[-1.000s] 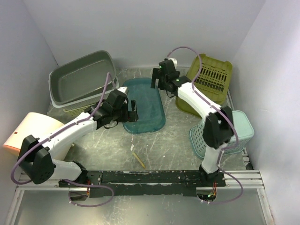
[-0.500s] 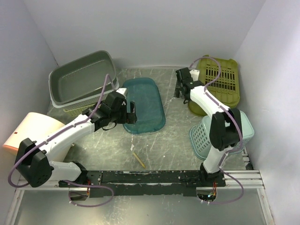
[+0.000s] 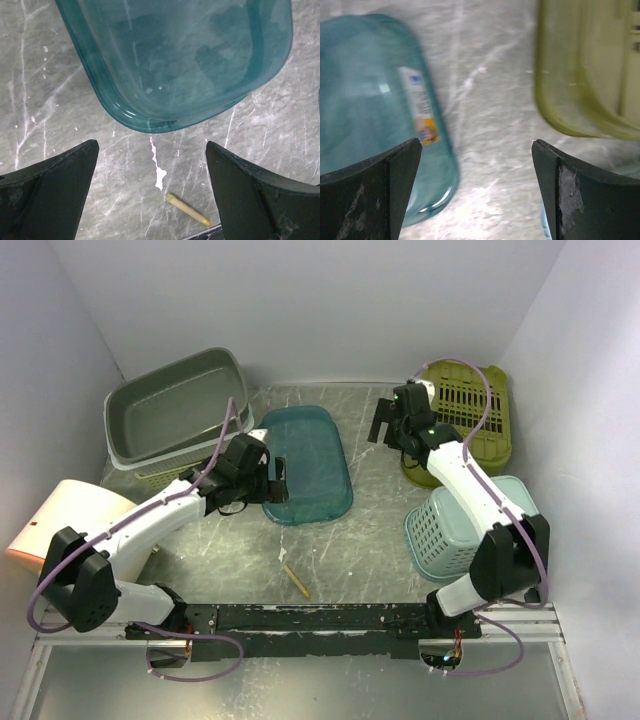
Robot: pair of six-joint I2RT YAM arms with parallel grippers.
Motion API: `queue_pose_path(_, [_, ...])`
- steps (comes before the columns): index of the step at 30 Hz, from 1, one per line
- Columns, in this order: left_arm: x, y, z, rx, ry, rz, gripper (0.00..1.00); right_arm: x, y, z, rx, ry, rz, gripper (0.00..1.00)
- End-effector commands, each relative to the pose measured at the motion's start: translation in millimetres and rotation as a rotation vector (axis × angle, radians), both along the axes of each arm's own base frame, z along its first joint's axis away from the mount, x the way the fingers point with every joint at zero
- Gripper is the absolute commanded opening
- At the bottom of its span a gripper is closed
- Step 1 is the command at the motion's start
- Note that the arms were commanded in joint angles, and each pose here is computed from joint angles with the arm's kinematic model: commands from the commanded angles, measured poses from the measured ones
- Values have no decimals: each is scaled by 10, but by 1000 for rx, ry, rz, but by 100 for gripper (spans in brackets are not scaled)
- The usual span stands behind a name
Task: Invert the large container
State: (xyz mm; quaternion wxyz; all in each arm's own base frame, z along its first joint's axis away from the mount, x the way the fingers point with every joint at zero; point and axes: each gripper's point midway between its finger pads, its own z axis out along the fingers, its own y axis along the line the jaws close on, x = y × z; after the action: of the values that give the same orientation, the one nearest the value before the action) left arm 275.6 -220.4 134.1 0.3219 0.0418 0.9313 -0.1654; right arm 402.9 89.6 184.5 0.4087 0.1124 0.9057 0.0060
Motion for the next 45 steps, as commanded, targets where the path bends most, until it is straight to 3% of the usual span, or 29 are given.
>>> queue_pose_path(1, [98, 43, -84, -19, 13, 52, 100, -49, 616, 343, 159, -136, 238, 93])
queue_pose_path(9, [601, -232, -326, -46, 15, 19, 99, -224, 610, 293, 145, -108, 233, 93])
queue_pose_path(17, [1146, -890, -534, -82, -9, -219, 97, -602, 286, 498, 108, -168, 163, 93])
queue_pose_path(21, [1389, -1233, -374, -160, -51, -297, 95, -718, 206, 576, 106, -202, 153, 93])
queue_pose_path(25, [1487, -1305, -32, -176, -111, -314, 96, -732, 227, 493, 104, -179, 170, 93])
queue_pose_path(32, [1218, -984, 885, -173, -195, -260, 97, -916, 1010, 320, 254, -242, 464, 92])
queue_pose_path(38, [792, -222, 1480, -104, -305, -69, 100, -1014, 1831, -453, 238, -32, 602, 91])
queue_pose_path(45, [475, 401, 1921, -55, -391, 83, 100, -812, 2611, -872, 266, 22, 683, 92])
